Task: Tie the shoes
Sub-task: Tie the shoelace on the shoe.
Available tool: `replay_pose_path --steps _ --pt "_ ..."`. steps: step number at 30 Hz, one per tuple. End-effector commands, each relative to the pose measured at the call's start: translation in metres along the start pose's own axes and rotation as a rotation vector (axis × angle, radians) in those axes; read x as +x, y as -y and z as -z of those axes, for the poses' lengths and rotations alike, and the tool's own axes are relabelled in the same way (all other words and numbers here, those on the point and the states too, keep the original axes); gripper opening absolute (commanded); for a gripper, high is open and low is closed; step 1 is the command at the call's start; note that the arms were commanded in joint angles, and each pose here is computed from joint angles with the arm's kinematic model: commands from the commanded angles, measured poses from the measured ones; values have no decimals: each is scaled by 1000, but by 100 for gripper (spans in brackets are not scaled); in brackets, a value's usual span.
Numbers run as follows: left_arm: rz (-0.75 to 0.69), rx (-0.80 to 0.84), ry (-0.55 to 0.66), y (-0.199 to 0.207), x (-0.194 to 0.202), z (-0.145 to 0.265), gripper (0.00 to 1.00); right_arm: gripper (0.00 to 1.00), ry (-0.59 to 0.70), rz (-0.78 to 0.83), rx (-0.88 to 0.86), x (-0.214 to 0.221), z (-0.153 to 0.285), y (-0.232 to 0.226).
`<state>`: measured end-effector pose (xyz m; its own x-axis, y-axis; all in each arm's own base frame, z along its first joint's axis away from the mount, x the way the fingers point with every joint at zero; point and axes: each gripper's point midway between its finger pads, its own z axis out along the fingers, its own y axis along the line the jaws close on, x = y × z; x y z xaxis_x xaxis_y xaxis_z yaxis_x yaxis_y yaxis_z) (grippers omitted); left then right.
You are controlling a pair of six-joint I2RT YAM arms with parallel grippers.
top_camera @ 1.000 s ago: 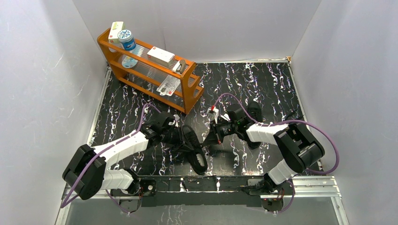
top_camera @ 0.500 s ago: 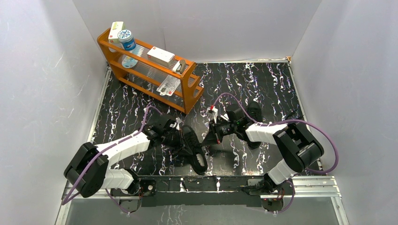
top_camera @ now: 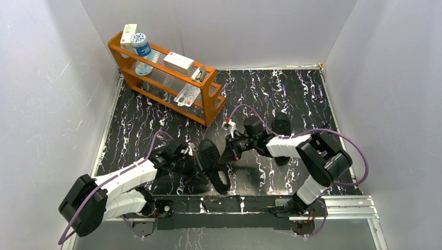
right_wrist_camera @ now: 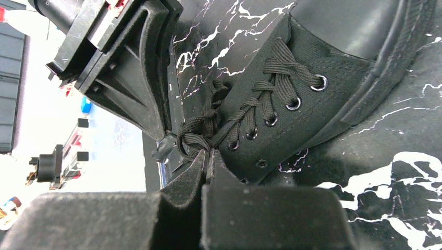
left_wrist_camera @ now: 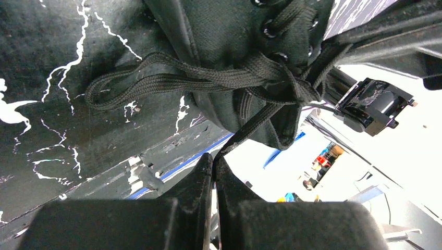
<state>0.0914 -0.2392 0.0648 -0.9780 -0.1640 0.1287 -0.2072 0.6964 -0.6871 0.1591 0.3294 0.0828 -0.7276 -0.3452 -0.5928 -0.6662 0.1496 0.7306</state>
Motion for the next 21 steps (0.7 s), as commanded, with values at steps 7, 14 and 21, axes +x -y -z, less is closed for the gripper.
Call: replay_pose_path --steps 7,14,21 --pt "52 -46 -97 -14 17 -4 2 0 71 37 47 -14 0 -2" --pt "38 -92 22 -8 10 24 44 0 46 63 54 -9 1 -1" --pt "222 -102 224 -13 -20 50 64 0 38 72 42 -7 2 -4"
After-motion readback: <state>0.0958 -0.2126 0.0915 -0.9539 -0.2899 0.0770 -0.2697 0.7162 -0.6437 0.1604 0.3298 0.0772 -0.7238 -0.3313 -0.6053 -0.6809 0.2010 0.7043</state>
